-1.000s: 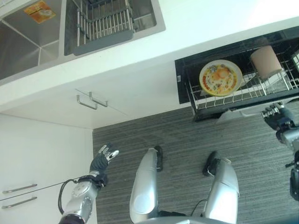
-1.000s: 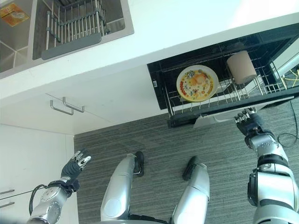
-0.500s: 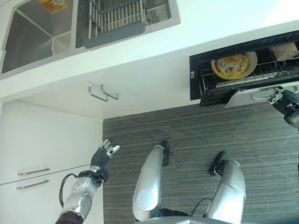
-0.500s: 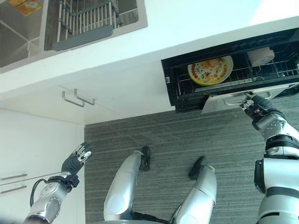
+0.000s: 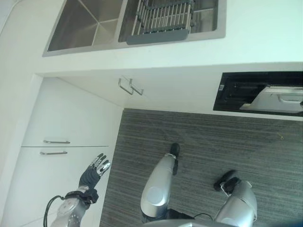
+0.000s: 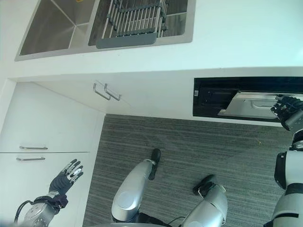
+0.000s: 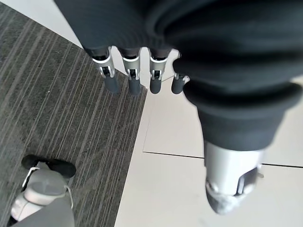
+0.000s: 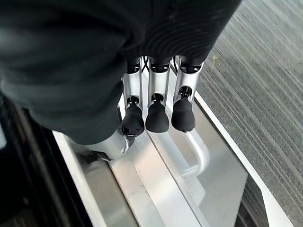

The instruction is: Place the dishes in the dishwasher.

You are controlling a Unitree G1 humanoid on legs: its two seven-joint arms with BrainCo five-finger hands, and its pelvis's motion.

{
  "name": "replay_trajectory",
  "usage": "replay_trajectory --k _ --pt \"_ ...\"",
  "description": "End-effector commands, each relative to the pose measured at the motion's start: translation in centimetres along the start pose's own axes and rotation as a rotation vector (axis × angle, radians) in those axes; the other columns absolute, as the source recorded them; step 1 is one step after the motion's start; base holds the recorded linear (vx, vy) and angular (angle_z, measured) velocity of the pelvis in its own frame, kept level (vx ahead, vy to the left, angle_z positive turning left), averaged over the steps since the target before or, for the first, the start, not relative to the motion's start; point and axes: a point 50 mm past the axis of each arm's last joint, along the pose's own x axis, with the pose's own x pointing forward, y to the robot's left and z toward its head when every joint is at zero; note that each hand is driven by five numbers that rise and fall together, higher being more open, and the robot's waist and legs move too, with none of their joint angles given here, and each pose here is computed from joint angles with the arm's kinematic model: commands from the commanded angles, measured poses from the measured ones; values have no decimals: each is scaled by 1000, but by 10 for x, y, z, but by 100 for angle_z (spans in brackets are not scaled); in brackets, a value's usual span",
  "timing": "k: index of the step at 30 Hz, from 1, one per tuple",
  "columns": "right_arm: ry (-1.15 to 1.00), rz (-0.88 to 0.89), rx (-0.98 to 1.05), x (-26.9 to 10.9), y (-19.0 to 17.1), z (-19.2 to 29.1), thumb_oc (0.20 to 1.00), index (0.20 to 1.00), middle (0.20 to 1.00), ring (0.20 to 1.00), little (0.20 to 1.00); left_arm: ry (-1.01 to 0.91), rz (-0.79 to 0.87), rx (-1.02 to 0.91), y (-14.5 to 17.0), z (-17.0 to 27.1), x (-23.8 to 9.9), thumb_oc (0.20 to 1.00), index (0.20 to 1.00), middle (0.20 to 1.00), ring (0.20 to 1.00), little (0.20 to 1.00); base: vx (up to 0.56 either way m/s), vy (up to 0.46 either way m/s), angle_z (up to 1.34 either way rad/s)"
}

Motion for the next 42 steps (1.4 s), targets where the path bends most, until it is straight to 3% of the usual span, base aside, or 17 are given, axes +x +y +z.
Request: replay_trajectory --k 1,8,9,23,32,42 --pt "-499 416 94 -59 90 130 200 200 200 200 200 -38 14 108 22 17 -7 1000 1000 1000 1000 1000 59 -12 13" --pt "-463 345 63 -63 77 138 200 200 200 200 200 -30 -11 162 23 30 -11 1000 1000 1000 1000 1000 13 -17 6" --pt "-439 331 71 -60 72 135 1000 1000 1000 1000 1000 -34 -8 170 24 32 -12 1000 1000 1000 1000 1000 -41 -66 16" --pt "-481 335 48 -45 73 100 1000 1000 1000 1000 1000 -122 28 183 15 54 -6 1000 1000 1000 1000 1000 -57 -9 0" --pt "-326 479 64 -29 71 22 1000 1000 1000 1000 1000 -186 69 179 10 66 -4 1000 1000 1000 1000 1000 -60 -17 -15" --pt "-267 489 8 -40 64 -68 1000 1000 1000 1000 1000 -270 87 172 -3 81 1 1000 1000 1000 1000 1000 -40 -25 -13"
